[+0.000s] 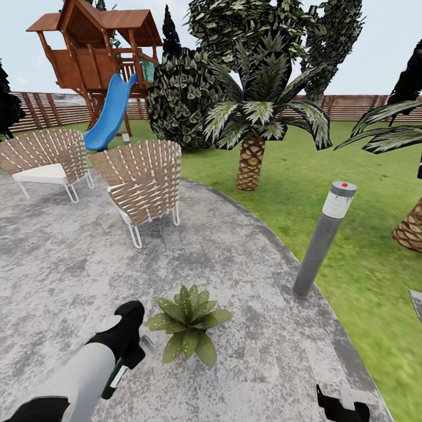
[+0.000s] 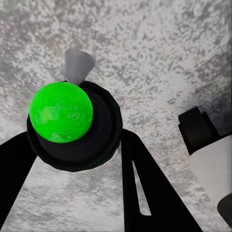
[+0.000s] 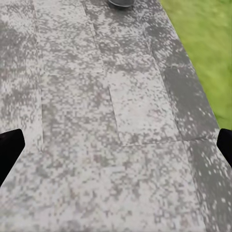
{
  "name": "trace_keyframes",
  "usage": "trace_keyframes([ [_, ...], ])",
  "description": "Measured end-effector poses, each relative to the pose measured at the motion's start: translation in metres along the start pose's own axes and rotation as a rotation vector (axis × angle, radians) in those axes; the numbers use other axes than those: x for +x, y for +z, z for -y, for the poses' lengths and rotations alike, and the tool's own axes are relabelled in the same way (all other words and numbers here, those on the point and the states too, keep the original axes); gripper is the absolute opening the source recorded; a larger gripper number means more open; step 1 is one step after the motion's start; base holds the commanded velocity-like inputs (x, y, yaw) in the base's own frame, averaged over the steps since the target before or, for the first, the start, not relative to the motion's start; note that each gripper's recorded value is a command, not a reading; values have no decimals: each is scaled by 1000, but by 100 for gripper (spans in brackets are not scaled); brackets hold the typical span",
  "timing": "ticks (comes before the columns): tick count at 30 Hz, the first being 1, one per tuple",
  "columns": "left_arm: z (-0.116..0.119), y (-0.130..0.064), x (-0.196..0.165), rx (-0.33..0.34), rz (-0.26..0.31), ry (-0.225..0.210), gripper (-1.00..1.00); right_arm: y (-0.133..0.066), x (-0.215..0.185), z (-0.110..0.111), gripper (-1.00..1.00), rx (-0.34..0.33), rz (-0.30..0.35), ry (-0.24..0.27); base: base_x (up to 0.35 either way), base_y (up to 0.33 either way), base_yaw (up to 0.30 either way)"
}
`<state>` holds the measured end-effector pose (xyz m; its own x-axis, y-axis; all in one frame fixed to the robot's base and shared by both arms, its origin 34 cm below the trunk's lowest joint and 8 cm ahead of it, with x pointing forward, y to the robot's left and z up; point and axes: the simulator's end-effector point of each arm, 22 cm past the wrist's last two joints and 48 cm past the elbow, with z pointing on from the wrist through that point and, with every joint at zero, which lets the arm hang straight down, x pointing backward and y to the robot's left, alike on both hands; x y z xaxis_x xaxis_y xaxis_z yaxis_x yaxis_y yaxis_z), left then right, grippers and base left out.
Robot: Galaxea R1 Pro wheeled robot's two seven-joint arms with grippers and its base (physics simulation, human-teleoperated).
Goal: Pick up the pesticide atomizer in the garden and spray insectifuge to fully cover both potted plants in the garden.
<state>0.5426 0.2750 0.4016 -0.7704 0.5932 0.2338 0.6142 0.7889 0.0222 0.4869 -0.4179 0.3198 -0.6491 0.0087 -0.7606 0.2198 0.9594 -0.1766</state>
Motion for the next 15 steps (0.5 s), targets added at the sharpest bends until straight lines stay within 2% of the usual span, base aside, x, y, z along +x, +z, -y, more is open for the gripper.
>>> trace_keyframes([
  [3, 4, 14, 15, -2, -31, 5, -100, 0, 0, 0, 100, 0, 0, -1, 0, 0, 0],
  [8, -8, 32, 36, -79, -64, 2, -100, 0, 0, 0, 100, -1, -1, -1, 0, 0, 0],
  [12, -10, 29, 32, -92, -48, -4, -100, 0, 1, 0, 100, -1, -1, -1, 0, 0, 0],
  [15, -21, 11, 13, -120, 17, -22, -100, 0, 1, 0, 100, -1, -1, -1, 0, 0, 0],
])
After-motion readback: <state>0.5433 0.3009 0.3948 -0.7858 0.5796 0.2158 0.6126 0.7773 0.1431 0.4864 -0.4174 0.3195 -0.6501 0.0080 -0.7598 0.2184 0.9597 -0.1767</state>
